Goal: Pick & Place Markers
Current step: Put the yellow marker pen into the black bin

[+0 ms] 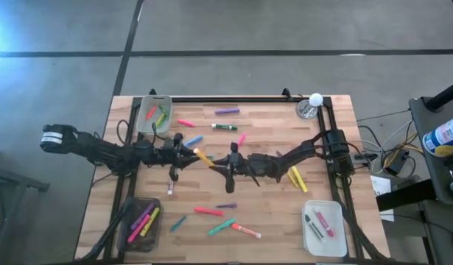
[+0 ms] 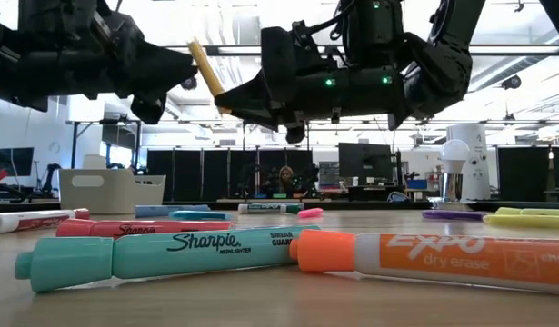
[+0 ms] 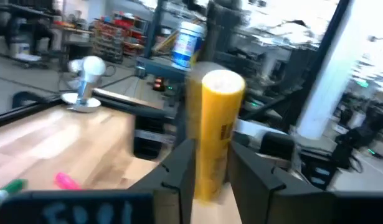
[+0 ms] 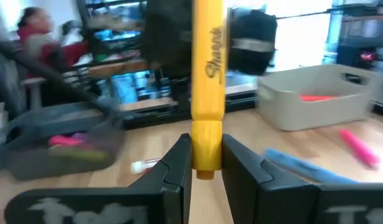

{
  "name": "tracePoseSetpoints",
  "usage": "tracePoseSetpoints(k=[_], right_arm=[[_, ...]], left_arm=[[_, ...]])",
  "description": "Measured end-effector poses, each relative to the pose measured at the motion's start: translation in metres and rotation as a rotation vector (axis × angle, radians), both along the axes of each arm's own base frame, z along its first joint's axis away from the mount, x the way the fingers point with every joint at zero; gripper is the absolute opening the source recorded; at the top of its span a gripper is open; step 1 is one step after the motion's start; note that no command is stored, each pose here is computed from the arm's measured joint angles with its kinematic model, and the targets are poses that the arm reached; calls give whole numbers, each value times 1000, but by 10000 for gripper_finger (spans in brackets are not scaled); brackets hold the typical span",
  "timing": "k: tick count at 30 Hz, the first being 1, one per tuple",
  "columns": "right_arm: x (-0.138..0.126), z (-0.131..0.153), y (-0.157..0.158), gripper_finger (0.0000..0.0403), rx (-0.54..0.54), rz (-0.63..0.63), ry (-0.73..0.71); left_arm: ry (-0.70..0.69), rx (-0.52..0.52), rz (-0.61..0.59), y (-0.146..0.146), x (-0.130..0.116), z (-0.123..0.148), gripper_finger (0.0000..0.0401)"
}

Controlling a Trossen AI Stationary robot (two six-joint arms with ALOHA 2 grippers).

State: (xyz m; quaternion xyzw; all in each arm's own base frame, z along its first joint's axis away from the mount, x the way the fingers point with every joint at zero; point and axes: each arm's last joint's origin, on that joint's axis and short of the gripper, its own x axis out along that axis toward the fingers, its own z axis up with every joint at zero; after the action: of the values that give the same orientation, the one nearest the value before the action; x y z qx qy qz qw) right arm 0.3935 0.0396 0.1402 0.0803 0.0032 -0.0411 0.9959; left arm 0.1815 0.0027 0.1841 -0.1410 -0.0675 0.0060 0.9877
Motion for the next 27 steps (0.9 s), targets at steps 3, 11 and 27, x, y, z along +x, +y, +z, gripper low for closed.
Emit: tracePoseSetpoints(k=[3, 11, 27], right_arm=[[0, 1, 5, 64, -9, 7, -5], [0, 2, 5, 64, -10, 12, -16], [-2, 8, 10, 64, -35, 16, -28]], left_arm=[[9, -4, -13, -1, 0, -1, 97], [6, -11, -38, -4, 4, 4, 97], [-14, 45, -83, -12, 8, 12, 97]])
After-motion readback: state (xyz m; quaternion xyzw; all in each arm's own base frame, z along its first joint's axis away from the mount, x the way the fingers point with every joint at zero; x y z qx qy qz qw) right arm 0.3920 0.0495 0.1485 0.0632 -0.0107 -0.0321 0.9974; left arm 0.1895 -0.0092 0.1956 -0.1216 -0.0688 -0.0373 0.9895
